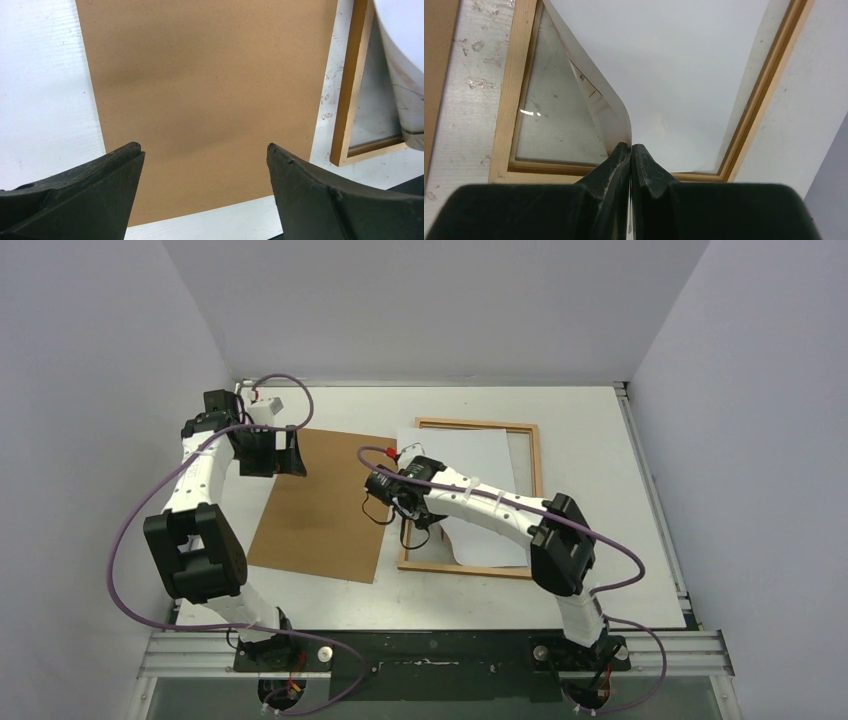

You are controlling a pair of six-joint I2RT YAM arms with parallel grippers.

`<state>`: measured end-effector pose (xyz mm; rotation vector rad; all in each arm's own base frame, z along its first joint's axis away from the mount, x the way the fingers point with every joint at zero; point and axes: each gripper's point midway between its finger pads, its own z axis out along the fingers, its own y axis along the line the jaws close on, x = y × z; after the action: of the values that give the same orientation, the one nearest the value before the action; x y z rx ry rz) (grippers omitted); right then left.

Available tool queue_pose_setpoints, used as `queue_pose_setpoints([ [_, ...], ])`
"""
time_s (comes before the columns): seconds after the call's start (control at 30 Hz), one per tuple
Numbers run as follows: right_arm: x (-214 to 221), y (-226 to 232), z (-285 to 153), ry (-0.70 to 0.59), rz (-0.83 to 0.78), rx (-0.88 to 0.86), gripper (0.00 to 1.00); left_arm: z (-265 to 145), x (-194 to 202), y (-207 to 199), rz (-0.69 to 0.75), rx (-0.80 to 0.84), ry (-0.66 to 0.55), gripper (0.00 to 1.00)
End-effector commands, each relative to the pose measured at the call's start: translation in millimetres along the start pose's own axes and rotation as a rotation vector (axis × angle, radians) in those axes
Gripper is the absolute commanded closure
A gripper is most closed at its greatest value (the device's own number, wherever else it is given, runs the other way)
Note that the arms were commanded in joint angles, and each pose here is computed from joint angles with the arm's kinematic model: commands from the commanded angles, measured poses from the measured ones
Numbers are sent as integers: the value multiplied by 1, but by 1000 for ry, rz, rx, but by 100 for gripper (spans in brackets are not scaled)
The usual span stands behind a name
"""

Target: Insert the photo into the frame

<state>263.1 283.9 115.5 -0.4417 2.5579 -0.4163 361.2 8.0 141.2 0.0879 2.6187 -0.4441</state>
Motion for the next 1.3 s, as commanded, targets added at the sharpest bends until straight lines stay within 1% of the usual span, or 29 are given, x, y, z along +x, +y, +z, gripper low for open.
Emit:
queue_pose_setpoints([
  [0.0,-31,-38,-55,-139,130,-20,95,-12,-17,-8,46,16,-71,7],
  [0.1,-41,-42,-71,-163,140,-36,95,-11,-16,-10,42,25,-73,8],
  [0.17,-42,-41,-74,-168,122,-10,95,-10,-16,-12,36,33,-72,8],
  [0.3,-44,-55,-75,-171,111,51,95,-7,-15,-17,42,42,-73,8],
  [0.73,-46,-166,-81,-199,319,164,95,-4,-18,-34,82,61,-52,8],
  [1.07,-49,-243,-110,-251,434,164,95,-9,-21,-50,114,63,-57,8],
  [1.27,-50,-297,-127,-286,481,211,95,-13,-23,-55,126,56,-56,8],
])
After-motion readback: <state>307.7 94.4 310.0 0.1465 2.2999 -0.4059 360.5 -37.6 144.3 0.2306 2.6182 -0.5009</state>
